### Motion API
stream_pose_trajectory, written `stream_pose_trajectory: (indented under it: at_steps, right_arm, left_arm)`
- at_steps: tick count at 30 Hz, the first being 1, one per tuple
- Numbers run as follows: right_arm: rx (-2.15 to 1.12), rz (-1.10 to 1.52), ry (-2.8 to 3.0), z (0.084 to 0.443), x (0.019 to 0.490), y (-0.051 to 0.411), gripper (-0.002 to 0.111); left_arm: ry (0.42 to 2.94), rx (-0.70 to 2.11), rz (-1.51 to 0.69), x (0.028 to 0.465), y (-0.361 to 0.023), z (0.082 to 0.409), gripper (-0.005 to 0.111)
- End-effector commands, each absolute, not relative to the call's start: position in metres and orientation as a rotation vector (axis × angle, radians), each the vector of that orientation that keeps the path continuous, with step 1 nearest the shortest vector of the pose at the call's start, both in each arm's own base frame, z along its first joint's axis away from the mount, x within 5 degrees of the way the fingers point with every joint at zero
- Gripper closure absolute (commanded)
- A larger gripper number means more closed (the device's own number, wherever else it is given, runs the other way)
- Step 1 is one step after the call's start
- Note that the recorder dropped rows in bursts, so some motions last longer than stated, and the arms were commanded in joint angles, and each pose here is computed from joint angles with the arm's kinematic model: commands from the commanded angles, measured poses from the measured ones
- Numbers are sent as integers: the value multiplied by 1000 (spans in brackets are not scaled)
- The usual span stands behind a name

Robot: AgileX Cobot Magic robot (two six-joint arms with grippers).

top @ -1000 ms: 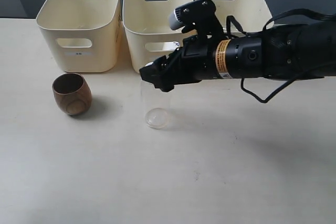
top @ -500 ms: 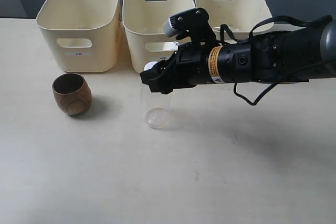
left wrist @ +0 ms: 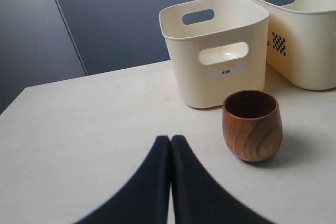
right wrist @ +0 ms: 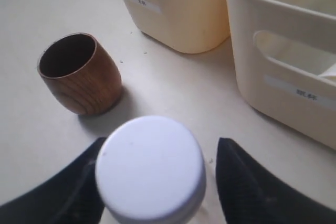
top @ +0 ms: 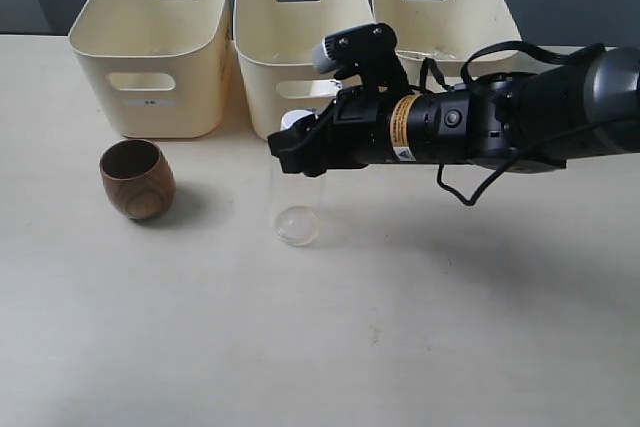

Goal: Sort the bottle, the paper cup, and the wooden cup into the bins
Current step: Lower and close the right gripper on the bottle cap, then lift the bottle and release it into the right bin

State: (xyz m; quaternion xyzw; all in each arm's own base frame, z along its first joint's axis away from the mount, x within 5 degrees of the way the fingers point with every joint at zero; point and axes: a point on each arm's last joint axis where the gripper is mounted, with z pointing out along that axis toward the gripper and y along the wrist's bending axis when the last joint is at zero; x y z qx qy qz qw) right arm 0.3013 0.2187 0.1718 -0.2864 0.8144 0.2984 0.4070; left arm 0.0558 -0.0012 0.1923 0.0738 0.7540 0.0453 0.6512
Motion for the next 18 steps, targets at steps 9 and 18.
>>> stream_pose_trajectory:
  at_steps: [9, 18]
  right_arm:
    - [-684, 682, 1974, 214, 297, 209, 108]
    - [-546, 375, 1959, 276, 283, 171, 108]
  left_arm:
    - [1708, 167, 97, 56, -1, 192, 107]
    - [1708, 167, 97, 56, -1, 192, 107]
